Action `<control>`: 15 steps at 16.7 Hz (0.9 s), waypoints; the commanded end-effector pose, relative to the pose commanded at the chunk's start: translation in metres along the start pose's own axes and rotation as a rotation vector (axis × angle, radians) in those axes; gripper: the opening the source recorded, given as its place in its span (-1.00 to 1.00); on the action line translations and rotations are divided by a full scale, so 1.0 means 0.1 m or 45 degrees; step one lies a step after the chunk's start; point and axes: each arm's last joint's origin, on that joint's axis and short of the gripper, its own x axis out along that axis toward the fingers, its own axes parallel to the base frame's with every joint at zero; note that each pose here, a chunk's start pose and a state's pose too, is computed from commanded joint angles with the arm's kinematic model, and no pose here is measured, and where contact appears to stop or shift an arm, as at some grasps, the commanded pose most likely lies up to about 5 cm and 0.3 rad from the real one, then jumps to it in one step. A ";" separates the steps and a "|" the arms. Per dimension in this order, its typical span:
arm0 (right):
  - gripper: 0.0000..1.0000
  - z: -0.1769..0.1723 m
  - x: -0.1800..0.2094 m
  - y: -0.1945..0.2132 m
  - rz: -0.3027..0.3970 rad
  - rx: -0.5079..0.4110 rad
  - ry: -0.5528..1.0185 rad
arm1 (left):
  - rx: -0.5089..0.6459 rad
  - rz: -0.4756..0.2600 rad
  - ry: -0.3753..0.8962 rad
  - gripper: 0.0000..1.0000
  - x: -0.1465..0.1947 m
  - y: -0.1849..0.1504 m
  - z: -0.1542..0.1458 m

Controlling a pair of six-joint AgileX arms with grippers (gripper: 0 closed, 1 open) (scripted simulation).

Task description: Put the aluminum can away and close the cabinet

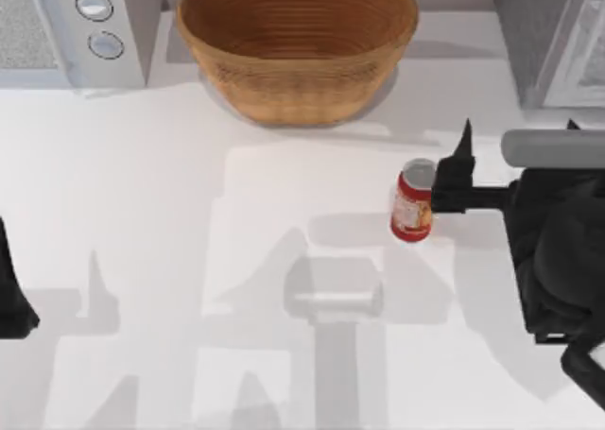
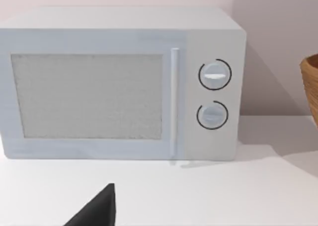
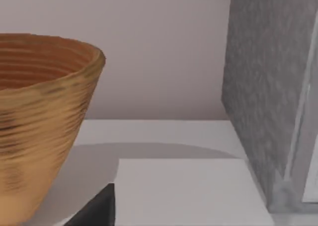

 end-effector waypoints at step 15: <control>1.00 -1.15 -0.28 0.73 0.030 0.020 -0.039 | 0.000 0.000 0.000 1.00 0.00 0.00 0.00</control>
